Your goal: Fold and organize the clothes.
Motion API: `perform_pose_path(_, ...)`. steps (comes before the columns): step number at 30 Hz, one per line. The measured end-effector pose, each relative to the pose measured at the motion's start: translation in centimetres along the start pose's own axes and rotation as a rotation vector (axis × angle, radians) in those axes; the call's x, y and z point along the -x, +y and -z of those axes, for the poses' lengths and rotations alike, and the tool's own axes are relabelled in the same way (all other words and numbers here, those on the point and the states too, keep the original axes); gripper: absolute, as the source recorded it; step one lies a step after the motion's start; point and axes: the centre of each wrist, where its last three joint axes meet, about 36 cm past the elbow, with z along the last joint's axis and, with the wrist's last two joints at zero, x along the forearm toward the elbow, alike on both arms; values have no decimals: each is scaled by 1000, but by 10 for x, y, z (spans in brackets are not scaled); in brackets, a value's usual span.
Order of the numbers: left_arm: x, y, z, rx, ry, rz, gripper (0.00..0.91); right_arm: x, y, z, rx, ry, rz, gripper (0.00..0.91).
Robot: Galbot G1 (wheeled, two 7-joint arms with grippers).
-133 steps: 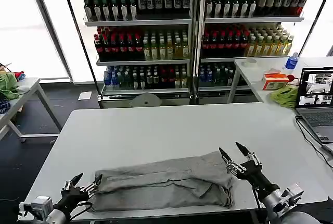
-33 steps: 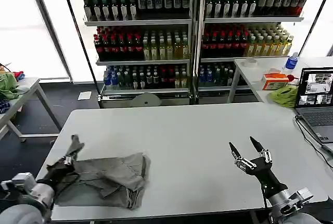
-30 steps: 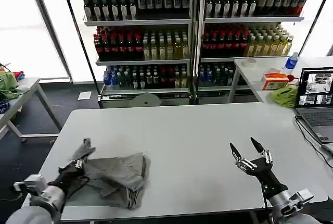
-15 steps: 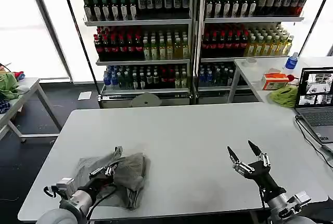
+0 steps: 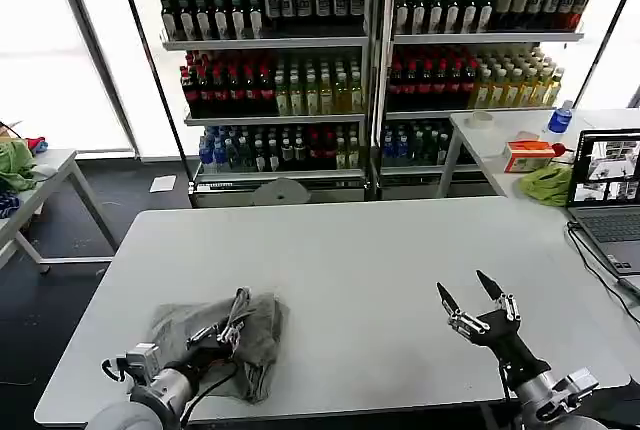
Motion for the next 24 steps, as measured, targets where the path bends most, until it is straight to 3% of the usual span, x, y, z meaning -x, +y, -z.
perform_pose_path(8, -27, -5, 24, -13, -61, -3, 907, 5, 0, 2, -2, -5, 7, 907)
perform_pose_path(14, -45, 20, 40, 2, -134, 67, 907, 8, -1, 1, 1, -9, 9, 907)
perform_pose_path(24, -46, 80, 14, -4, -147, 226, 907, 13, 0, 1, -3, -5, 26, 907)
